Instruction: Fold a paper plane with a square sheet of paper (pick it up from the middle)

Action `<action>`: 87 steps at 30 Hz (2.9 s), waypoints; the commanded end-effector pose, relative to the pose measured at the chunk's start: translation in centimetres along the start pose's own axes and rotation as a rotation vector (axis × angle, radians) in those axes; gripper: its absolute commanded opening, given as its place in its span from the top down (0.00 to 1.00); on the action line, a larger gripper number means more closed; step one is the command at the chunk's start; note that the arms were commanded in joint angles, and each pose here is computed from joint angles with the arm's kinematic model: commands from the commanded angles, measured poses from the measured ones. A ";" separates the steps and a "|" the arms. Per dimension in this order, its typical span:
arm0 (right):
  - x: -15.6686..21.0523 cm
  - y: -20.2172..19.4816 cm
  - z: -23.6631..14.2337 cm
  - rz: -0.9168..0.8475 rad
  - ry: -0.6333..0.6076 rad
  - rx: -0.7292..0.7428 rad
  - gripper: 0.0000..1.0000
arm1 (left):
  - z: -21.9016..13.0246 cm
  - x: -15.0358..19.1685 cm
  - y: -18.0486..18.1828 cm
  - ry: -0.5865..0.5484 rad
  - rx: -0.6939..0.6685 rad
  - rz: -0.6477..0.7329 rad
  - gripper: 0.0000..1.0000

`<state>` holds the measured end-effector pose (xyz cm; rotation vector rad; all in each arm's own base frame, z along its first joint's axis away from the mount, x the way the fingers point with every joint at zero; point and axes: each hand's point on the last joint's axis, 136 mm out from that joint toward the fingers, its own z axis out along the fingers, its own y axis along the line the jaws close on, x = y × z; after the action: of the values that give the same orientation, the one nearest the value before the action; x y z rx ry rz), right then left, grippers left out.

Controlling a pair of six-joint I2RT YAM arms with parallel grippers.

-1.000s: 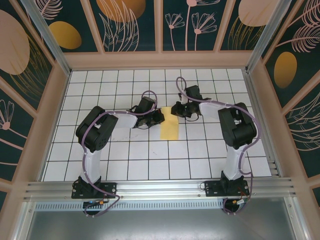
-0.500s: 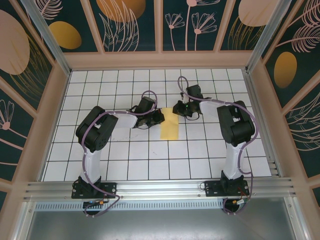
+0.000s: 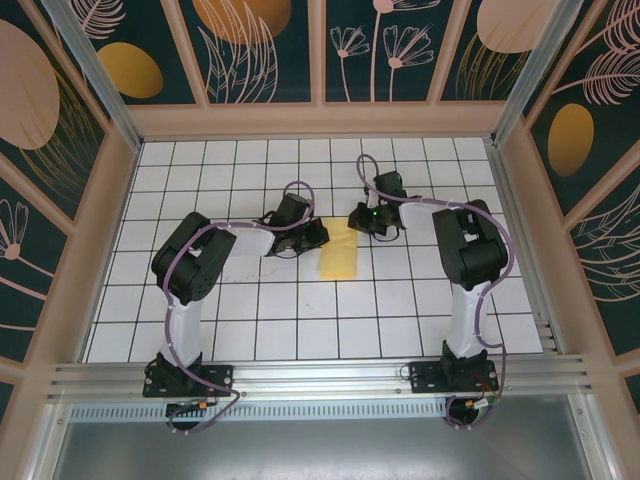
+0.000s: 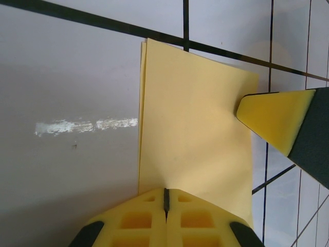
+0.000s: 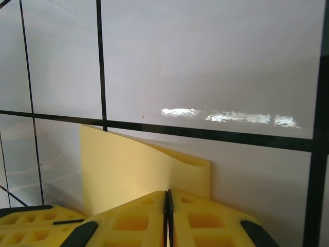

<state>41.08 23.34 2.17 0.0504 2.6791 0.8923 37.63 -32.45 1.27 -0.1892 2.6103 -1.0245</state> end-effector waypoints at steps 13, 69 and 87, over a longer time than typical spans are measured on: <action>4.3 1.3 -0.2 0.001 0.074 -0.040 0.90 | 1.2 4.4 7.8 0.097 -0.242 -0.043 1.00; 11.8 5.7 -1.0 -0.048 0.084 -0.045 0.83 | -8.0 -1.4 0.8 -0.237 -0.119 -0.006 0.78; 8.7 7.5 2.0 0.134 -0.020 -0.084 0.84 | -8.8 2.5 -0.7 -0.139 0.061 -0.078 0.85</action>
<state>32.33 31.06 2.24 0.1750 2.6654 1.0172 32.44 -27.12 6.95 -0.3401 2.4710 -1.0149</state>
